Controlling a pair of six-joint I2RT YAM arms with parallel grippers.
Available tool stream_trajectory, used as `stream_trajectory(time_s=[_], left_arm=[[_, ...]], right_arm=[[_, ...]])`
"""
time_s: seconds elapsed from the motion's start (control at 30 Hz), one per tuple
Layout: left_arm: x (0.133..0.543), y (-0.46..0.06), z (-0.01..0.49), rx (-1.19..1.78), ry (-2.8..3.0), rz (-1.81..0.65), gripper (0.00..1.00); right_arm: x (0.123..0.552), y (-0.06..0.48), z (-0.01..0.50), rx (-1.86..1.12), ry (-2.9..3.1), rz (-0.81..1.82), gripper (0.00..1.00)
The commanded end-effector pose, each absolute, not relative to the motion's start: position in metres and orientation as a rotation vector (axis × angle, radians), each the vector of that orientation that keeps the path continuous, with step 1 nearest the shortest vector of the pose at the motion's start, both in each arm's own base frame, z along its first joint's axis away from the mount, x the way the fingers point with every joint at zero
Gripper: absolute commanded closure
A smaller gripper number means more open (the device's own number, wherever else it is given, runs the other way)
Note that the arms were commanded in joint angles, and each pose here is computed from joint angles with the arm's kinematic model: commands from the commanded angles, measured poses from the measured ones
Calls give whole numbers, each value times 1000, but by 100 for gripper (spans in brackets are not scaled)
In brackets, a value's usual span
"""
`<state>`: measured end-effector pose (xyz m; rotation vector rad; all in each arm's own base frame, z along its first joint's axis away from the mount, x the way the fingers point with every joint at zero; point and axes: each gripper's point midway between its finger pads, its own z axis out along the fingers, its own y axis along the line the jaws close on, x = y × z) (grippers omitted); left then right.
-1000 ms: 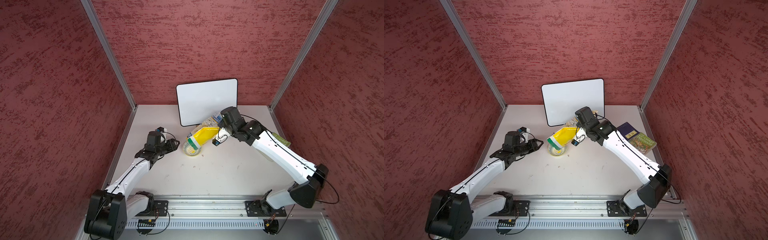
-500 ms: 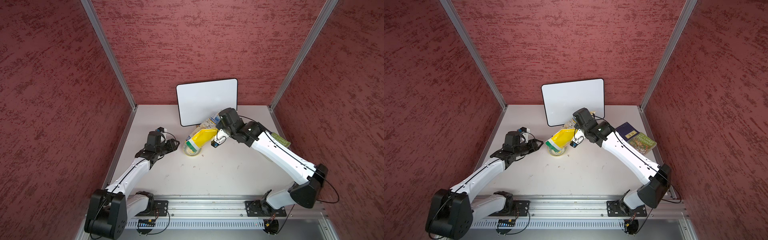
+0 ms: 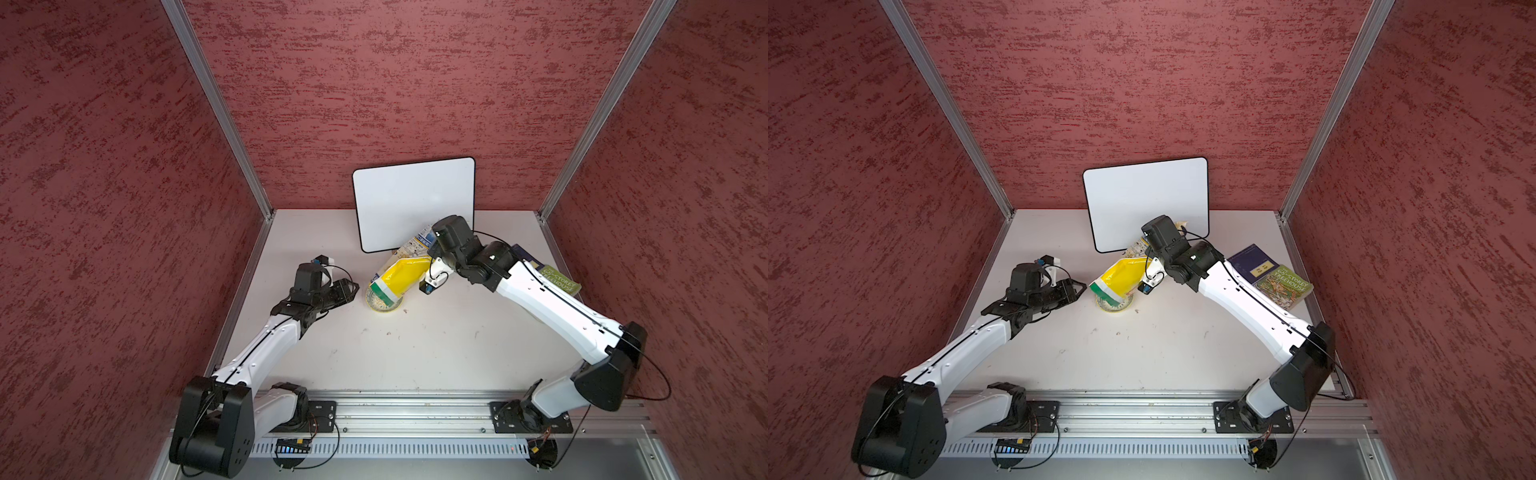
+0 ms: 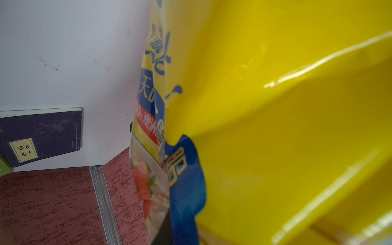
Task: Pour the oats into the breakfast bowl
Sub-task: Pour the oats into the bowl.
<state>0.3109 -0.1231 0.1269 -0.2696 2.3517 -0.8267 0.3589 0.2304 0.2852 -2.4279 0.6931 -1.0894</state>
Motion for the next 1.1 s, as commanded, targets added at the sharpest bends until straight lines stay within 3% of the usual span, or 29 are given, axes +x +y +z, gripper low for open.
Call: stream_trajectory(time_s=[0.0,0.9,1.07], left_arm=[[311,-120,122,-267,2358,-803,50],[312,-118,125,-268,2359,-784,51],[311,-116,122,-277,2360,-776,51]], right_arm=[[378,231,381,-2070,753,-1309,100],[378,224,403,-2010,770,-1295,100],[375,222,386,-2041,790,-1272,100]])
